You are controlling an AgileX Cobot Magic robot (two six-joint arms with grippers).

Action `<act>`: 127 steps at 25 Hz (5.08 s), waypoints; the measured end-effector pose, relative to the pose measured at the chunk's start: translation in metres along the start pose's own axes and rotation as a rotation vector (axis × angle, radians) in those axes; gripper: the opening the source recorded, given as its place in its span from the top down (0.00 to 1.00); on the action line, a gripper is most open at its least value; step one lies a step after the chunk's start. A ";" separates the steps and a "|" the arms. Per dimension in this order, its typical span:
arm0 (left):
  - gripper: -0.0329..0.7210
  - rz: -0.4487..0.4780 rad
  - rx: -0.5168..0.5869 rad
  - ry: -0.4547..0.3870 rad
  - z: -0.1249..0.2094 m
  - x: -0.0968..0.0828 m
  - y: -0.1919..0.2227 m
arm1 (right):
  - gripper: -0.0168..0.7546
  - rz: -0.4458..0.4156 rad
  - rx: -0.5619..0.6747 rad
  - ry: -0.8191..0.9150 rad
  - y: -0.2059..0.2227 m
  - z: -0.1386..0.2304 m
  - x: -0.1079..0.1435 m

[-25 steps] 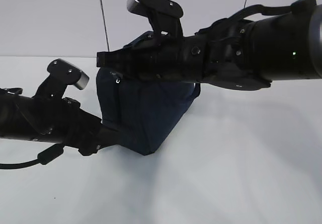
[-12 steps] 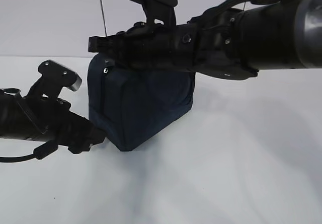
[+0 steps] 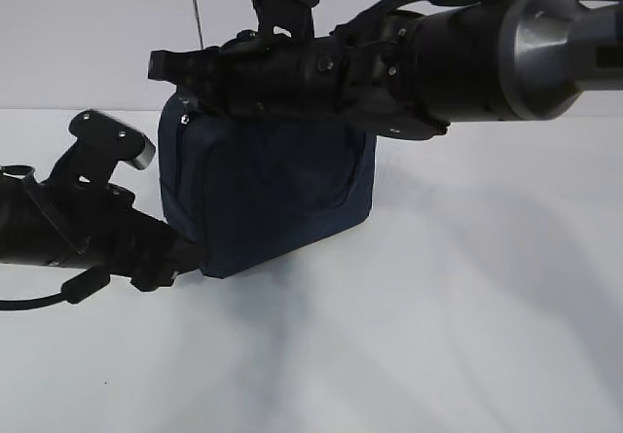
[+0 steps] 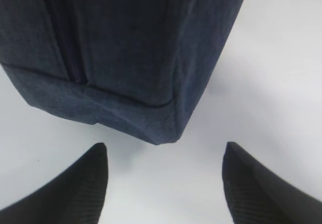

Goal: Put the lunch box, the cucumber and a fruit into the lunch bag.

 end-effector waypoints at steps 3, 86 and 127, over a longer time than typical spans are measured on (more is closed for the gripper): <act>0.29 -0.002 -0.015 0.003 -0.005 0.000 -0.002 | 0.95 0.001 0.002 0.017 0.004 0.001 -0.001; 0.94 -0.113 -0.020 0.031 -0.036 0.030 0.023 | 0.95 0.072 -0.037 0.797 0.008 -0.010 -0.030; 0.94 -0.265 0.033 0.028 -0.028 0.058 0.016 | 0.95 0.039 -0.095 1.144 -0.007 -0.038 -0.039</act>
Point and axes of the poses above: a point on each arm's last joint axis where the gripper is mounted, y pointing out along that axis toward the gripper, x along the wrist's bending axis when the last joint is at zero, z = x × y, the point moved 10 cm from there along y, pointing out along that axis toward the gripper, and after that the axes turned 1 degree about y, right-handed, at the moved point
